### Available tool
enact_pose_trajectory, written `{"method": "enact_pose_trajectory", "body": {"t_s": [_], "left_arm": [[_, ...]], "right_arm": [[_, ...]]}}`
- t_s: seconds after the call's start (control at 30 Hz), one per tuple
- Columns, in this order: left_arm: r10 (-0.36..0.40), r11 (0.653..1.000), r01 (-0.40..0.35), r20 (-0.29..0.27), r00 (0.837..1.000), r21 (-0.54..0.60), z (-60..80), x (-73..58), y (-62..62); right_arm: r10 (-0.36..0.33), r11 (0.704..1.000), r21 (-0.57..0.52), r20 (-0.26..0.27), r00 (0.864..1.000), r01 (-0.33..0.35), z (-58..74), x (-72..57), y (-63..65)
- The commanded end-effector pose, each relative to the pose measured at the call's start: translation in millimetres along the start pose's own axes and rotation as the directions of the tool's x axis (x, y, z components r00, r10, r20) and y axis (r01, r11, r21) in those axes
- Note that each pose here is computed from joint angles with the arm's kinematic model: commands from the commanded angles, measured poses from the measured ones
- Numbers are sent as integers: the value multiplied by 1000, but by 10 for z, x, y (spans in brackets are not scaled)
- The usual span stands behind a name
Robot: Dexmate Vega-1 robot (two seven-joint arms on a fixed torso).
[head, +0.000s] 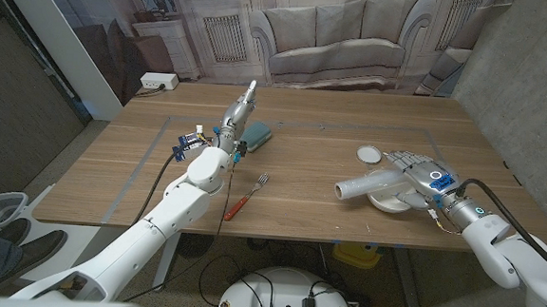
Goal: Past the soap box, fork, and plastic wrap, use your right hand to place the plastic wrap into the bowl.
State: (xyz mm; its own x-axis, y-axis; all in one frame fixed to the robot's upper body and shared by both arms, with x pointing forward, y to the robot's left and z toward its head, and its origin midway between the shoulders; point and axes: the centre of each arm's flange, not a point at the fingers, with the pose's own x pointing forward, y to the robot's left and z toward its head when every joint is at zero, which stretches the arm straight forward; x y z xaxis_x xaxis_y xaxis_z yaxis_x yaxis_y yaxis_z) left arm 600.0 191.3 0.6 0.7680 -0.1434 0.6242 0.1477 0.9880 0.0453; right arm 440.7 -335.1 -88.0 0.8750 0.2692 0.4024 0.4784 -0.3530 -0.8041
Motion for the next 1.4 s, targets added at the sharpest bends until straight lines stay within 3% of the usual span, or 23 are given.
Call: {"method": "enact_pose_trajectory", "body": {"t_s": [0.03,0.7,1.4], "left_arm": [[-5,1000,5,-2,1000,0,1,42,-2],[-9,1000,9,5,1000,-4,-1,84,18],[-18,1000,18,11,1000,1,50,89,76]], "right_arm": [[5,1000,-6,-11,1000,-5,-45,-42,-55],[-23,1000,-21,-17,1000,23,-113,-113,-234],[-112,993,21,-54,992,113,-177,-205,-446]]}}
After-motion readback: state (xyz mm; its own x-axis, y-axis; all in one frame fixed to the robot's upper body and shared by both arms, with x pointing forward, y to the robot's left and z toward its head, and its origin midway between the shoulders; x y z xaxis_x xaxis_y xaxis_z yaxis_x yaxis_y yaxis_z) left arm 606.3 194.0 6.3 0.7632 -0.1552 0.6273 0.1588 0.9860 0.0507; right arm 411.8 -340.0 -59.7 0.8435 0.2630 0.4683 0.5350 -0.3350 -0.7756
